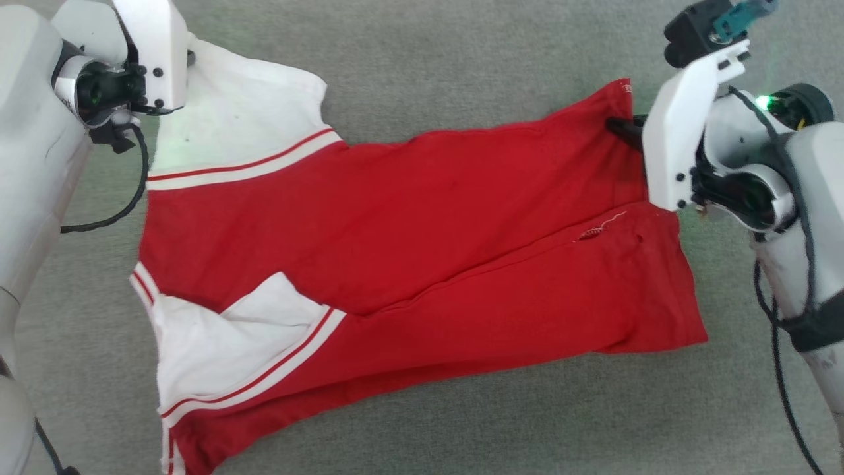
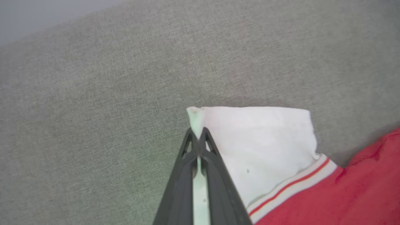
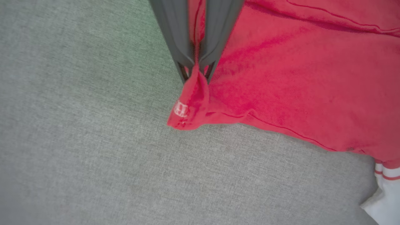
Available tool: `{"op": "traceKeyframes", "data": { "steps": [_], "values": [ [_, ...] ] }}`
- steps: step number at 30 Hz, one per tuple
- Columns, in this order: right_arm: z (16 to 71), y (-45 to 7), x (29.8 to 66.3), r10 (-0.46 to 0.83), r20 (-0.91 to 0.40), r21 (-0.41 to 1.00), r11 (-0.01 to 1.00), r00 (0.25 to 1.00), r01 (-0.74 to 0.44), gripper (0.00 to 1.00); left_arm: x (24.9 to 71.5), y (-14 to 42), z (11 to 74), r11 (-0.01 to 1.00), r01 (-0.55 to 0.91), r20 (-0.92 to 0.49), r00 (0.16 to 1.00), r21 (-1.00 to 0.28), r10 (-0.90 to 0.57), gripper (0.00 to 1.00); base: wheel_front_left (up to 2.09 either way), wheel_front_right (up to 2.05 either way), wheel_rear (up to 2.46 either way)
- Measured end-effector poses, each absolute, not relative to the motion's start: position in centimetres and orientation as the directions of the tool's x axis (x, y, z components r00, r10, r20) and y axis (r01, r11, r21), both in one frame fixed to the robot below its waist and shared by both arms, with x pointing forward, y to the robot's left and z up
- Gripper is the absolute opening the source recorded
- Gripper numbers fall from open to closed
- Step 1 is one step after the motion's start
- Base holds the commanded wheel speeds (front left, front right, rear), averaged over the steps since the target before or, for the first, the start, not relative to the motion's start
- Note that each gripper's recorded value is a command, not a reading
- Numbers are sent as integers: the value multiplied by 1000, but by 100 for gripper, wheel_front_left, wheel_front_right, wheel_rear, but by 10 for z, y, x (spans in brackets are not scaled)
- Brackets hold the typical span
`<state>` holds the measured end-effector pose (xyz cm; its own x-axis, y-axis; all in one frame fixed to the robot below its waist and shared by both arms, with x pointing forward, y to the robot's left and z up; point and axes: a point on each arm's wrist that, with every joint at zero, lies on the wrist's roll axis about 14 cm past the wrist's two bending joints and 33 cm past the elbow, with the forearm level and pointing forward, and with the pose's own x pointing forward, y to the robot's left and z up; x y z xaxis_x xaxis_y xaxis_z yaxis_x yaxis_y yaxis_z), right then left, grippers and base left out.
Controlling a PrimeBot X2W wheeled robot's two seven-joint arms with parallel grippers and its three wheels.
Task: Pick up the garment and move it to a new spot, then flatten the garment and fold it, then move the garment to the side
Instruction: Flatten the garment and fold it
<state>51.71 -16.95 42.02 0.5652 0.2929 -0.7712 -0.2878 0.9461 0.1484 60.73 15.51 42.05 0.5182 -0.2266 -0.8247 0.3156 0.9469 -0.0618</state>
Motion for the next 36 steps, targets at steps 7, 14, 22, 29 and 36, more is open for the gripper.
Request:
{"op": "traceKeyframes", "data": {
  "steps": [7, 14, 22, 29, 36],
  "values": [
    [447, -170, 513, 317, -707, 123, 936, 633, -331, 0, 591, 167, 454, 944, 324, -822, 519, -64, -234, 0, 0, 0, 0],
    [471, -172, 494, 347, -650, 115, 925, 676, -363, 0, 561, 185, 473, 938, 346, -826, 527, -10, -203, 0, 0, 0, 0],
    [473, -177, 458, 368, -648, 131, 916, 667, -378, 0, 495, 182, 477, 933, 360, -846, 492, -16, -204, 0, 0, 0, 0],
    [452, -180, 421, 379, -698, 192, 917, 608, -351, 0, 410, 168, 460, 928, 367, -908, 365, -64, -207, 0, 0, 0, 0],
    [416, -180, 391, 371, -767, 257, 925, 523, -278, 0, 357, 153, 430, 925, 346, -940, 235, -156, -246, 0, 0, 0, 0]
  ]
}}
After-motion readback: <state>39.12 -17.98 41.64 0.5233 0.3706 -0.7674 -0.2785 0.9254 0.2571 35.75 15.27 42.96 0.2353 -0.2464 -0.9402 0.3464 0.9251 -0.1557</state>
